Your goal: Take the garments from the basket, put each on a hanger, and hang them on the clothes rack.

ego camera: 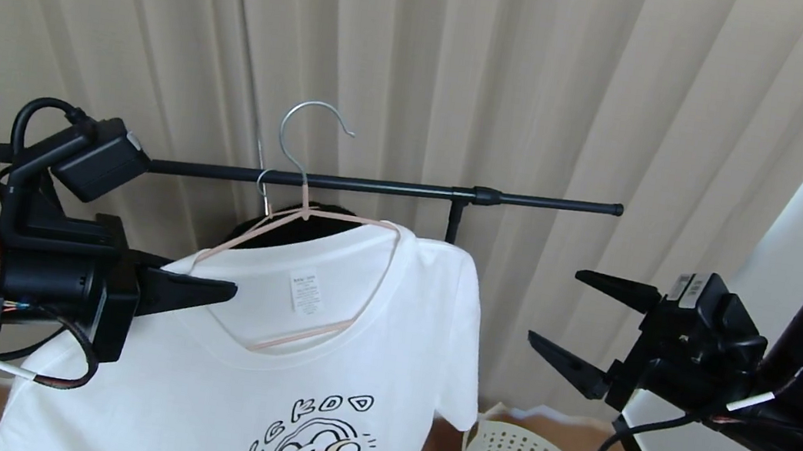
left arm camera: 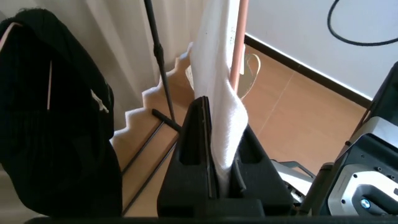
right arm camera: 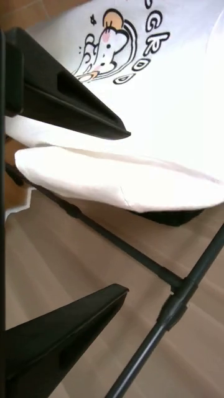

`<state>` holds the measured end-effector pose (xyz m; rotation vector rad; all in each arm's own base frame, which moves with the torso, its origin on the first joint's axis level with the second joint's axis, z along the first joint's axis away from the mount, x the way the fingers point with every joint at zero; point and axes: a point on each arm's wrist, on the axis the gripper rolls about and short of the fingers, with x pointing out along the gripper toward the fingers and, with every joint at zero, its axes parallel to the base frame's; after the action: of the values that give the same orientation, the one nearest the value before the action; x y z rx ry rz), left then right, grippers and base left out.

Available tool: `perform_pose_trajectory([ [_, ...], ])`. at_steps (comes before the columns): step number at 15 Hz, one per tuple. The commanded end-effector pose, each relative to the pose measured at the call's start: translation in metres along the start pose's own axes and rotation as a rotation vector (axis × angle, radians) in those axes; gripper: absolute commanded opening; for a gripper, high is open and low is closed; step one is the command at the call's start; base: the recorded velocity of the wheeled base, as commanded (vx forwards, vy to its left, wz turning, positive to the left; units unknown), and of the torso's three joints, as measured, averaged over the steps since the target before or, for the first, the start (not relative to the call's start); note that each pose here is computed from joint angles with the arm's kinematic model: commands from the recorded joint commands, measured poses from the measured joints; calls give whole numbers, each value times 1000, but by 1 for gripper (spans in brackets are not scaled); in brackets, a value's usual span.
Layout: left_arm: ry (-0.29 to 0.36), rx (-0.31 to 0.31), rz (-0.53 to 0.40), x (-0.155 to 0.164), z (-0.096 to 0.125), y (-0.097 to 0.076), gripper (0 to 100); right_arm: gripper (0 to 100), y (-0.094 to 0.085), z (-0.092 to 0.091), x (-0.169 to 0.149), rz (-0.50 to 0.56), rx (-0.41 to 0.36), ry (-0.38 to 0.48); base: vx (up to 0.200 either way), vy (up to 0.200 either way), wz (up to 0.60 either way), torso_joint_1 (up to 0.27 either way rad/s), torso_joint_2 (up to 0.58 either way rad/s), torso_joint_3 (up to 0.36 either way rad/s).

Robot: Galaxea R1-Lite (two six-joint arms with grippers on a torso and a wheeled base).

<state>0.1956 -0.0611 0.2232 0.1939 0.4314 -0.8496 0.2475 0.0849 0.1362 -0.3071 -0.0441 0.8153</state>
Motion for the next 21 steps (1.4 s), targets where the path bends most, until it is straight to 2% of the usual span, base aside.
perform_pose_trajectory([
  [1, 1, -9, 1, -8, -8, -7, 0, 100, 11, 12, 0, -1, -14, -25, 0, 0, 0, 0, 0, 0],
  [3, 1, -10, 1, -11, -13, -11, 0, 100, 14, 13, 4, -27, -6, -17, 0, 0, 0, 0, 0, 0],
  [7, 29, -39, 9, -11, -41, -16, 0, 100, 13, 27, 14, -105, 104, -49, 0, 0, 0, 0, 0, 0],
  [9, 43, -91, 5, -6, -53, -17, 0, 100, 14, 28, 17, -120, 116, -40, 0, 0, 0, 0, 0, 0],
  [12, 39, -170, 34, 5, -54, -9, 0, 100, 13, 28, 19, -121, 119, -31, 0, 0, 0, 0, 0, 0],
  [15, 94, -190, 80, 20, -56, 0, 0, 100, 13, 28, 19, -121, 118, -32, 0, 0, 0, 0, 0, 0],
  [18, 137, -203, 85, 38, -54, 9, 0, 100, 12, 29, 20, -125, 115, -36, 0, 0, 0, 0, 0, 0],
  [21, 150, -216, 147, 58, -51, 20, 0, 100, 12, 32, 18, -131, 110, -49, 0, 0, 0, 0, 0, 0],
])
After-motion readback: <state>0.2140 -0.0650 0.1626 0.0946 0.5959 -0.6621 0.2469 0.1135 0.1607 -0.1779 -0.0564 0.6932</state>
